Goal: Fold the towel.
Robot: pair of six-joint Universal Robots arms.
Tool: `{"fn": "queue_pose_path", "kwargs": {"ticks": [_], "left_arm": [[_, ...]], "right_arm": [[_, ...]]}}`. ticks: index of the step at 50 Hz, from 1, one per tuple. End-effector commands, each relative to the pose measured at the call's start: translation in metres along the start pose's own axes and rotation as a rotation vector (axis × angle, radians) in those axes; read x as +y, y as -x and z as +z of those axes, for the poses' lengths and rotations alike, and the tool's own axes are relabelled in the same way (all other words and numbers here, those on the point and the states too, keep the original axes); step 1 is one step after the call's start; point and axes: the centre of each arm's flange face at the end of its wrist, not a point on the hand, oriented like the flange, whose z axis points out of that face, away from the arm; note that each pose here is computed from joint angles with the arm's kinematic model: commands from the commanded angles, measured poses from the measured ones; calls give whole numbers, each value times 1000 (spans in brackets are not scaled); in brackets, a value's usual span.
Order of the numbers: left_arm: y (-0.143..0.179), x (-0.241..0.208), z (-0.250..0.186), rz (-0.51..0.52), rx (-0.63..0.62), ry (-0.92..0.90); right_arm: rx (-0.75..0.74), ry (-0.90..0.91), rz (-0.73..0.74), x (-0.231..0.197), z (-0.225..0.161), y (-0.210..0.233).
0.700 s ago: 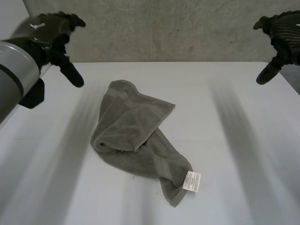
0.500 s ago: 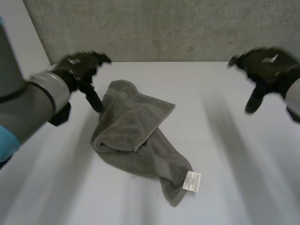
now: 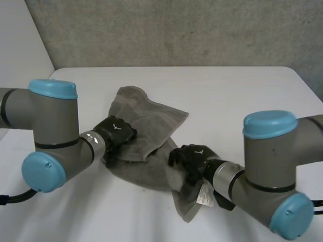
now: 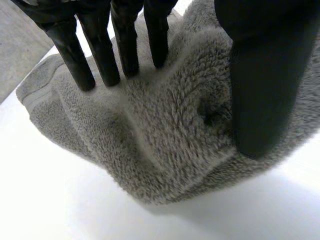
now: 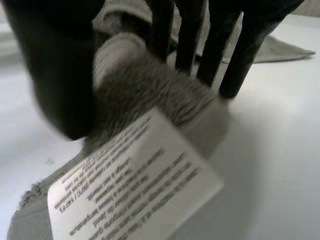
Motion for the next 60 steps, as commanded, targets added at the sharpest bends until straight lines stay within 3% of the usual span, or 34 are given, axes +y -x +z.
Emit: {"fn": "queue_pose_path", "kwargs": {"ticks": [1, 5, 7, 10, 12, 13, 15, 16, 17, 18, 20, 21, 23, 25, 36, 42, 48, 50, 54, 60], "left_arm": [[5, -5, 8, -2, -61, -79], [10, -17, 1, -28, -96, -129], [19, -42, -18, -108, -146, -207], [24, -56, -30, -177, -167, -255], [43, -86, -60, -357, -220, -377], [43, -86, -60, -358, -220, -378], [60, -106, -91, -594, -262, -485], [61, -106, -91, -596, -262, -486], [65, -108, -103, -722, -270, -521], [65, -108, -103, -723, -270, -521], [64, -108, -120, -942, -246, -570], [64, -108, -120, -943, -245, -570], [51, -96, -130, -1085, -178, -550], [41, -89, -133, -1117, -139, -527], [-49, -35, -123, -1084, 138, -210], [-65, -11, -112, -1071, 138, -85], [-60, -16, -110, -957, 127, -106], [-50, -28, -107, -847, 106, -178], [-33, -48, -101, -749, 74, -276], [-17, -76, -74, -597, 41, -373]], "right_arm": [[6, -23, -19, -1, 8, -1], [21, -94, -31, -21, -1, -2], [73, -254, -55, -66, -26, -14], [118, -344, -66, -91, -41, -28], [204, -512, -113, -139, -73, -52], [205, -512, -113, -140, -73, -52], [276, -651, -188, -180, -105, -63], [277, -651, -188, -180, -105, -63], [303, -701, -230, -196, -119, -65], [321, -731, -278, -208, -130, -65], [317, -724, -324, -211, -134, -63], [317, -724, -324, -212, -134, -63], [283, -641, -415, -206, -133, -58], [264, -565, -455, -196, -129, -57], [44, 80, -681, -95, -88, -55], [-39, 246, -737, -58, -79, -58], [-13, 267, -747, -56, -78, -63], [28, 244, -743, -61, -80, -70], [82, 182, -715, -70, -81, -75], [211, -6, -527, -88, -79, -88]]}}
